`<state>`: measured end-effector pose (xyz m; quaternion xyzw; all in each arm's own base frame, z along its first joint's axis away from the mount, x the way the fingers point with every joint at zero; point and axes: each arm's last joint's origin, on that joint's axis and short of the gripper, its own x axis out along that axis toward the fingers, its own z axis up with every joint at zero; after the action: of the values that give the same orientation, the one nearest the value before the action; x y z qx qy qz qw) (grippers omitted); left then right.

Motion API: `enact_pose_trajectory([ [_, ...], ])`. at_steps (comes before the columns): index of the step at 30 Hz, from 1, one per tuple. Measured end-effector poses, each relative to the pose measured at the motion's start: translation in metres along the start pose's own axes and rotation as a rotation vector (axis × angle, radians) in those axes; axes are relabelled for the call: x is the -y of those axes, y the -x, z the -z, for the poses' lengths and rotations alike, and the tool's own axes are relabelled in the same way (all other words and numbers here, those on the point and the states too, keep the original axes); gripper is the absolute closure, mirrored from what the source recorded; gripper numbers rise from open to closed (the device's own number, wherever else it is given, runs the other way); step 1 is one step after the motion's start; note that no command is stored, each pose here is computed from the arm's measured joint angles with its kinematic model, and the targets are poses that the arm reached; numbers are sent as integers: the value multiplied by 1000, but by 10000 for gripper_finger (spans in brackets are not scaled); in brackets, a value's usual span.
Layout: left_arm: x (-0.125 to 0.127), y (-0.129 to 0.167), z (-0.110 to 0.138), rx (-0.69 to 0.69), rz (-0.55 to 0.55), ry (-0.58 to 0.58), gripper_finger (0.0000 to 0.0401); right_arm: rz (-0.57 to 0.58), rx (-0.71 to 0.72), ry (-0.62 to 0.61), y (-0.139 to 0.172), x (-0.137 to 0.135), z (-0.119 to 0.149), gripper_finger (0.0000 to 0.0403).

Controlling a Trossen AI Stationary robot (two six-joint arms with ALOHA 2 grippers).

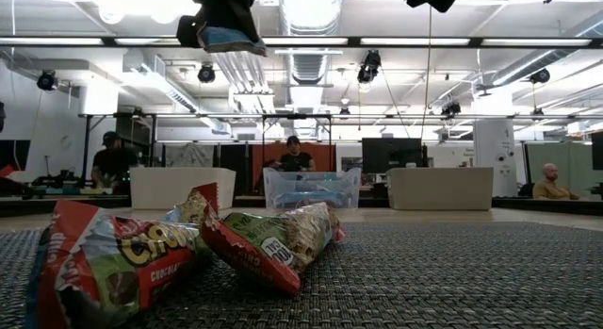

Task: Pick and place Granola Bars by type
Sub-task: Put the red granola bar into the white bin

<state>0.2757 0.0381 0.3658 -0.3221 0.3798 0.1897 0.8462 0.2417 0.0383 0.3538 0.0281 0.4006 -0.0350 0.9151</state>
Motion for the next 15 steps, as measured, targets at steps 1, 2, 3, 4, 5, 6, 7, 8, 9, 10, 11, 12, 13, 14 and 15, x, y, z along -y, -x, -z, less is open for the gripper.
enact_pose_trajectory([
  [1, -2, 1, -1, 2, -6, -2, 348, 0, 0, -3, 0, 0, 0, 394],
  [2, -5, 3, -3, 8, -9, -5, 348, 0, 0, -8, 0, 0, 0, 394],
  [3, -7, 5, -4, 15, -12, -8, 348, 0, 0, -15, 0, 0, 0, 394],
  [4, -9, 7, -5, 17, -18, -8, 348, 0, -1, -21, 0, 0, 0, 394],
  [5, -12, 8, -6, 20, -22, -8, 348, 0, -1, -24, 0, 0, 0, 394],
  [6, -14, 9, -7, 26, -25, -10, 348, 0, 0, -26, 0, 0, 0, 394],
  [7, -15, 10, -8, 31, -29, -12, 348, 0, 0, -26, 0, 0, 0, 394],
  [8, -18, 10, -9, 29, -36, -13, 348, 0, 0, -30, 0, 0, 0, 394],
  [9, -19, 11, -10, 28, -42, -16, 348, 0, 0, -36, 0, 0, 0, 394],
  [10, -21, 11, -11, 33, -45, -19, 348, 0, -1, -44, 0, 0, 0, 394],
  [11, -23, 11, -12, 36, -48, -22, 348, 0, -1, -50, 0, 0, 0, 394],
  [12, -24, 11, -13, 35, -54, -29, 348, 0, -1, -56, 0, 0, 0, 394],
  [13, -26, 12, -14, 36, -59, -32, 348, 0, -1, -63, 0, 0, 0, 394],
  [14, -28, 12, -15, 39, -63, -37, 348, 0, -1, -72, 0, 0, 0, 394],
  [15, -29, 12, -16, 40, -68, -42, 348, 0, -1, -78, 0, 0, 0, 394],
])
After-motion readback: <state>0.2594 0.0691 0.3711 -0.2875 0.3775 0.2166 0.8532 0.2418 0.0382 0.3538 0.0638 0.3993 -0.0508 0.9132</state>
